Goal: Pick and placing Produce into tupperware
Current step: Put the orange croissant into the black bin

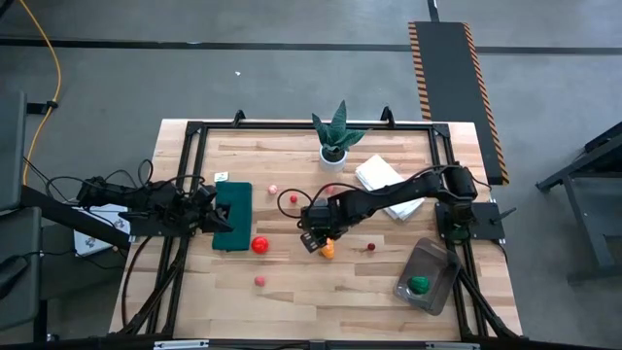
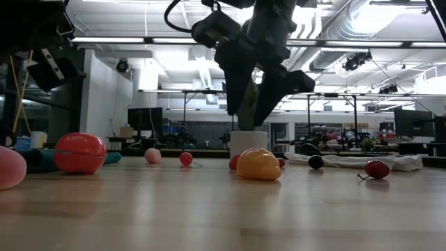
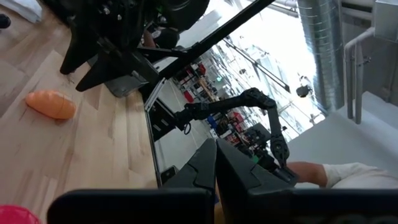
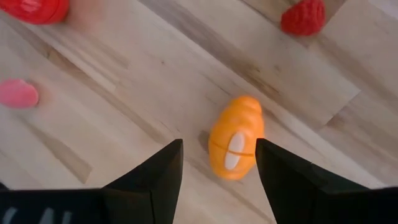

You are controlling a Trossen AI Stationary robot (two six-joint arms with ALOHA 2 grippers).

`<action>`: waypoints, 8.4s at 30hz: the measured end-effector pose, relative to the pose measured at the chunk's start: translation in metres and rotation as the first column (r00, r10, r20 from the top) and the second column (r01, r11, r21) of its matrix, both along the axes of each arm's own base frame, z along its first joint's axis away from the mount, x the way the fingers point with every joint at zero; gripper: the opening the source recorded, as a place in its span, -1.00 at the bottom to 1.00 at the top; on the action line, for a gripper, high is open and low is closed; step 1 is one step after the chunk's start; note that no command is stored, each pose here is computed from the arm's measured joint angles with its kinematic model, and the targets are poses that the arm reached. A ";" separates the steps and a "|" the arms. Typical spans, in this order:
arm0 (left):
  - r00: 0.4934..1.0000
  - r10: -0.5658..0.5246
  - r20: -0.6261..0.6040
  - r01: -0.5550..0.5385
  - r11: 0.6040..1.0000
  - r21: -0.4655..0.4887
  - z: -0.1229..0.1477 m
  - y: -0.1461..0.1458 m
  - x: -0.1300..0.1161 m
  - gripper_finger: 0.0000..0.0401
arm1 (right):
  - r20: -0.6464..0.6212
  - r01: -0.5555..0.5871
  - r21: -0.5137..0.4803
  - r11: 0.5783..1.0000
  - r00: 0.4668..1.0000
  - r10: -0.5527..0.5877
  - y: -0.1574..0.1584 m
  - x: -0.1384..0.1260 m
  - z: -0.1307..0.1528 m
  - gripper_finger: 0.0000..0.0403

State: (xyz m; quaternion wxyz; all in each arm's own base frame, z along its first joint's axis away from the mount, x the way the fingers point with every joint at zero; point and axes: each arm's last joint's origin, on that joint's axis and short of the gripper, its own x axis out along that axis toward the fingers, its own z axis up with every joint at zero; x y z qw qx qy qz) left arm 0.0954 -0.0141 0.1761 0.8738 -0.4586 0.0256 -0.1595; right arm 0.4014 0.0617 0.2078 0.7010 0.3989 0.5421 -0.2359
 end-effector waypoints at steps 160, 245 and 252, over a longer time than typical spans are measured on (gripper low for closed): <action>0.997 -0.070 -0.043 0.071 0.997 0.005 -0.004 -0.002 0.000 -1.00 | -0.173 0.193 0.065 0.979 0.968 -0.180 0.012 0.010 -0.055 0.58; 0.996 -0.072 -0.044 0.072 0.997 0.005 -0.004 -0.002 0.000 -1.00 | -0.166 0.182 0.062 0.981 0.971 -0.170 0.011 0.010 -0.053 0.01; 0.996 -0.072 -0.044 0.073 0.997 0.005 -0.004 -0.002 0.000 -1.00 | -0.169 0.181 0.071 0.981 0.971 -0.167 0.012 0.010 -0.053 0.01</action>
